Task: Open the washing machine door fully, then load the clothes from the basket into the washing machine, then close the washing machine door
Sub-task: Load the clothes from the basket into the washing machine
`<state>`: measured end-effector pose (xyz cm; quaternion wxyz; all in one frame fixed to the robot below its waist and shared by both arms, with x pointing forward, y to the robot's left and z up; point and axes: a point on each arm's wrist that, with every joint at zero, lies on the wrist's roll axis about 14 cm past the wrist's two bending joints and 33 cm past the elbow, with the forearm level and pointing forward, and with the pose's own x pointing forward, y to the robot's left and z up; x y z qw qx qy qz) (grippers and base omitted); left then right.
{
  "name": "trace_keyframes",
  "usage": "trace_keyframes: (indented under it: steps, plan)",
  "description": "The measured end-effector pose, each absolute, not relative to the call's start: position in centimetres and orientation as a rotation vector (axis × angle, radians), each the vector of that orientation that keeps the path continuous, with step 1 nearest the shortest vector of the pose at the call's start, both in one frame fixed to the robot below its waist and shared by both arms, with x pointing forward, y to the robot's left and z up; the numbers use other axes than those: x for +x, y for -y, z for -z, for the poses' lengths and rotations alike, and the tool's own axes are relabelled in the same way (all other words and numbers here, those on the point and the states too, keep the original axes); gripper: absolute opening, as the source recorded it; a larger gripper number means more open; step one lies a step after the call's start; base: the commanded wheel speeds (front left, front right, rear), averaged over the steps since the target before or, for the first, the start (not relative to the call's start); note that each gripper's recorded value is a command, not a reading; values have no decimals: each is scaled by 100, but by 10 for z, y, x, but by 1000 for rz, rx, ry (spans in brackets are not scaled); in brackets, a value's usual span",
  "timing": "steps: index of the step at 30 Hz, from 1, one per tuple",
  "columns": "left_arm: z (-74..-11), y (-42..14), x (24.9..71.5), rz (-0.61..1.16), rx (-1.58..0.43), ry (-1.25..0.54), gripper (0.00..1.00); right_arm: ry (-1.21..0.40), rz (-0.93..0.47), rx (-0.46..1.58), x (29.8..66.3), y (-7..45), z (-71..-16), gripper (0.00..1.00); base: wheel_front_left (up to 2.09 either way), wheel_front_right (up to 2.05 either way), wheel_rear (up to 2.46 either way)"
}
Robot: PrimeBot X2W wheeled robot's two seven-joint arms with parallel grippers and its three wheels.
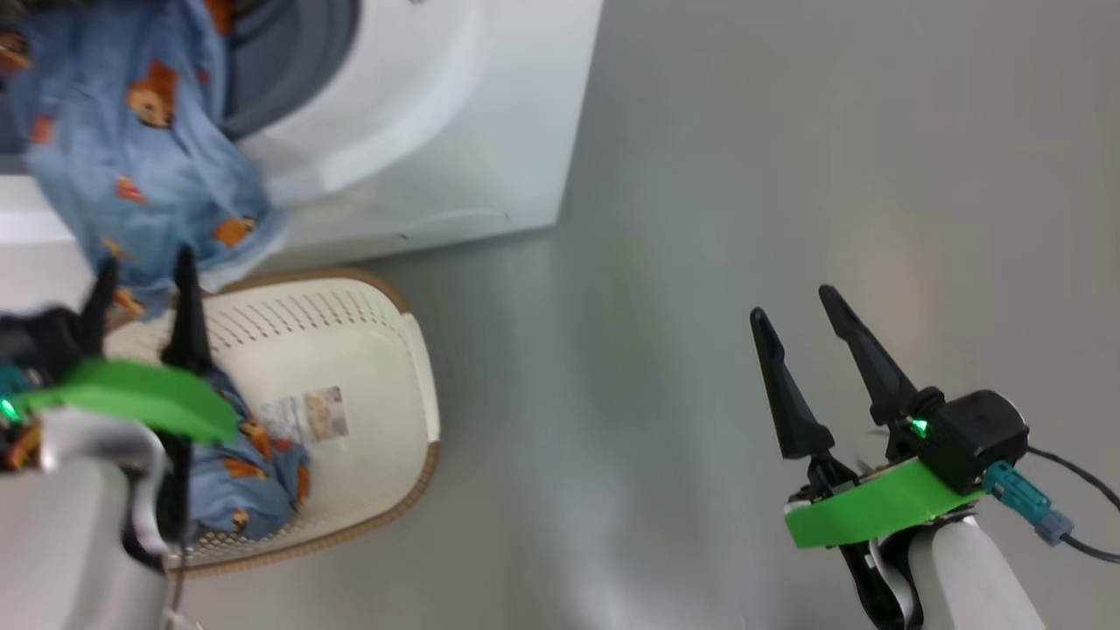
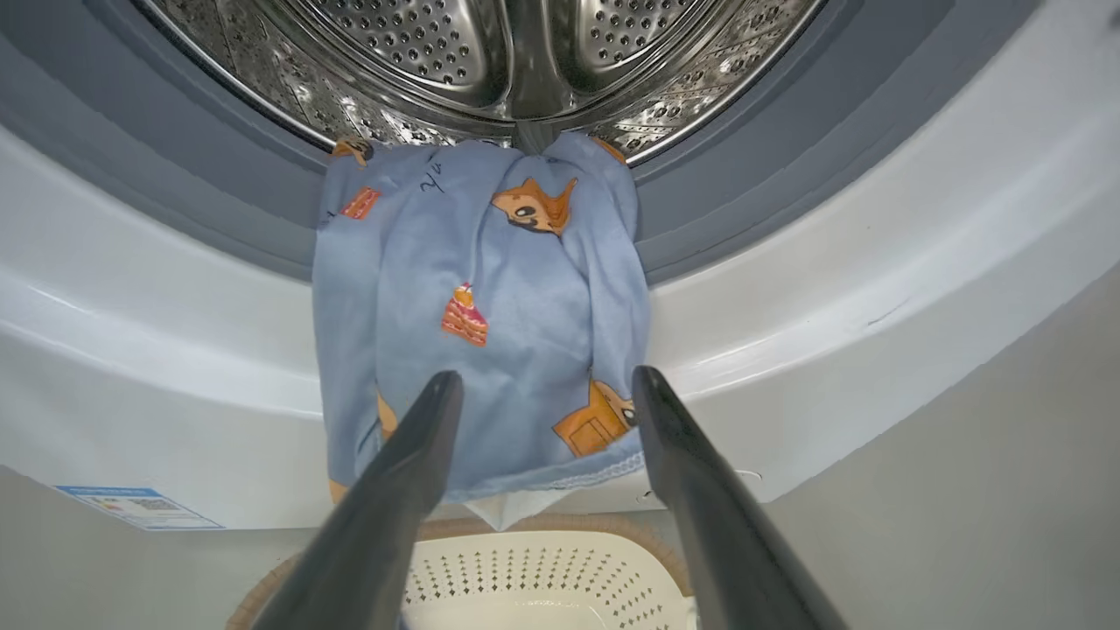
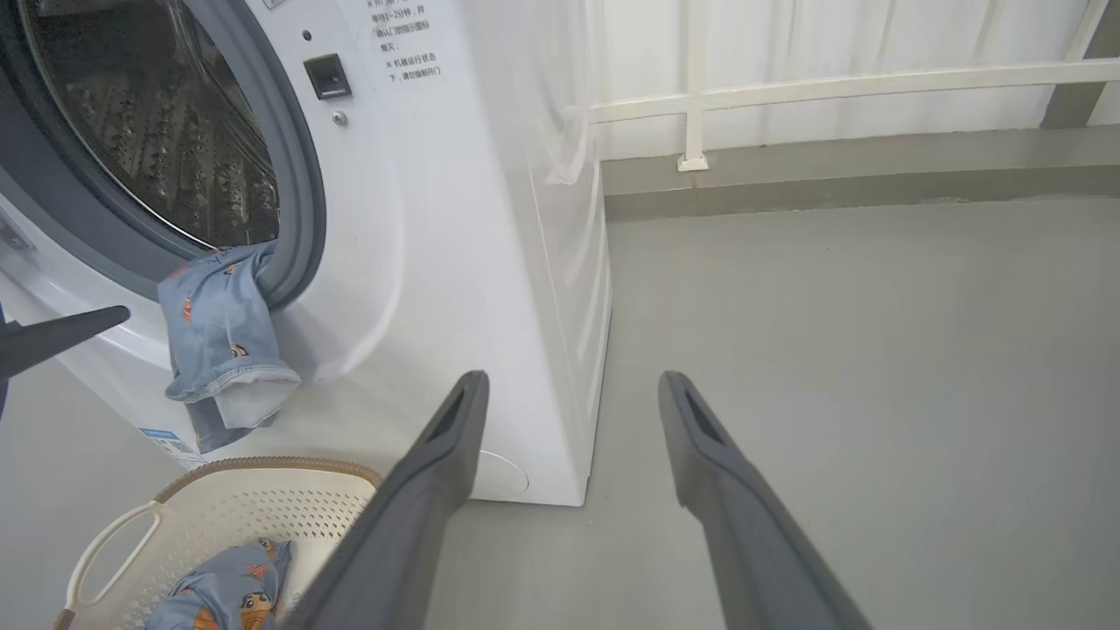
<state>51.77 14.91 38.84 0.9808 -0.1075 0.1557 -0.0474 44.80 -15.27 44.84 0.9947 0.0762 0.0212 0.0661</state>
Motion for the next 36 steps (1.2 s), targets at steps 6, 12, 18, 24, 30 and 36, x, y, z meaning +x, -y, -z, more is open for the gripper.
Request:
trace_keyframes:
  steps: [6,12,18,24,30,36]
  plan:
    - [-364,-148,554,109,-205,-386,100,-82,-110,162,453,160,-429,100,0,0,0]
    - [-340,-144,578,111,-207,-452,100,-98,-72,174,456,173,-421,100,0,0,0]
    - [-322,-138,586,114,-198,-497,40,-106,-49,162,453,182,-419,100,0,0,0]
    - [-319,-145,584,95,-186,-517,0,-95,-56,165,454,180,-423,100,0,0,0]
    - [-328,-144,583,121,-182,-516,0,-83,-65,171,455,176,-427,100,0,0,0]
    - [-351,-151,585,142,-171,-480,0,-68,-80,178,457,171,-432,100,0,0,0]
